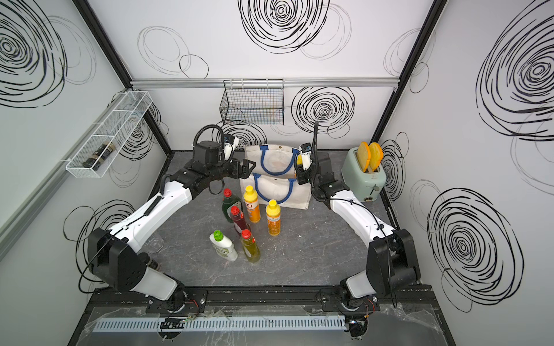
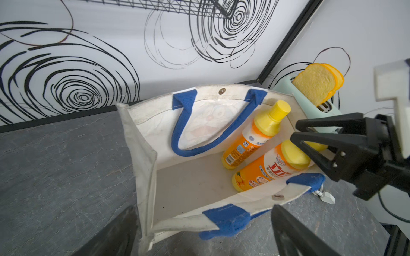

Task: Pack dish soap into the shopping bag
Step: Place the bottle of dish soap in the shopping bag.

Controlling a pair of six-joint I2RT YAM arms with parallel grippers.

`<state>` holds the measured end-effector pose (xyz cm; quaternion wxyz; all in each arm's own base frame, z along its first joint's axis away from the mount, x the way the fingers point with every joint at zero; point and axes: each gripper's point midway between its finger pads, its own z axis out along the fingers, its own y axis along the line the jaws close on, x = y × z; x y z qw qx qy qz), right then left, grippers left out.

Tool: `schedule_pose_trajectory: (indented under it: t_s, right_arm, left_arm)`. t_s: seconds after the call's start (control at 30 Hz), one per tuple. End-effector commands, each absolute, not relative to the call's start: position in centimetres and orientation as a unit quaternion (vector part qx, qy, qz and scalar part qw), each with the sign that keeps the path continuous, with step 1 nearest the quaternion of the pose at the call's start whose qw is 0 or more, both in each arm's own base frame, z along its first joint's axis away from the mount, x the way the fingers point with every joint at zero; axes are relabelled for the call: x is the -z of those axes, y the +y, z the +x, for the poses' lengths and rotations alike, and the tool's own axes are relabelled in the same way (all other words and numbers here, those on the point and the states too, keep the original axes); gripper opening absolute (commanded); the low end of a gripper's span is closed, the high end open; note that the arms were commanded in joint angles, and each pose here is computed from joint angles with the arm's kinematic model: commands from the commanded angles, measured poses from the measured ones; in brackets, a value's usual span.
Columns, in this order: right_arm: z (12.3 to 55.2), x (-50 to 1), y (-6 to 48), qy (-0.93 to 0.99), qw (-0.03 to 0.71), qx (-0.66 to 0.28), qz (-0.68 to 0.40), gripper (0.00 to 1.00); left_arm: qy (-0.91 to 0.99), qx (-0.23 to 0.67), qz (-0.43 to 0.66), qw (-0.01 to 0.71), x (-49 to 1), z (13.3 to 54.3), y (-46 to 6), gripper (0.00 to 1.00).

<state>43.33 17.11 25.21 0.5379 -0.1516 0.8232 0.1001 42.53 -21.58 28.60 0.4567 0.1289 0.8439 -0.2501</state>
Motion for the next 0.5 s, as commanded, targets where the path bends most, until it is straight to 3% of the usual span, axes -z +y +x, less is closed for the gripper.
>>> schedule_pose_trajectory:
  t_s: [0.0,0.23,0.33,0.47]
  right_arm:
    - [43.9,-27.4,17.1,0.805,0.566,-0.103,-0.146,0.42]
    - [43.7,-28.3,16.7,0.802,0.570,-0.098,-0.145,0.46]
    - [43.3,-29.2,16.9,0.798,0.575,-0.108,-0.146,0.54]
    - [42.8,-29.9,16.7,0.794,0.580,-0.109,-0.146,0.57]
  left_arm:
    - [0.834,0.280,0.136,0.456,-28.7,42.5,-22.2,0.96]
    - [0.832,0.292,0.143,0.450,-27.7,40.8,-22.6,0.96]
    - [0.830,0.294,0.145,0.451,-28.0,40.6,-22.8,0.96]
    - [0.831,0.296,0.145,0.449,-27.9,40.6,-22.8,0.96]
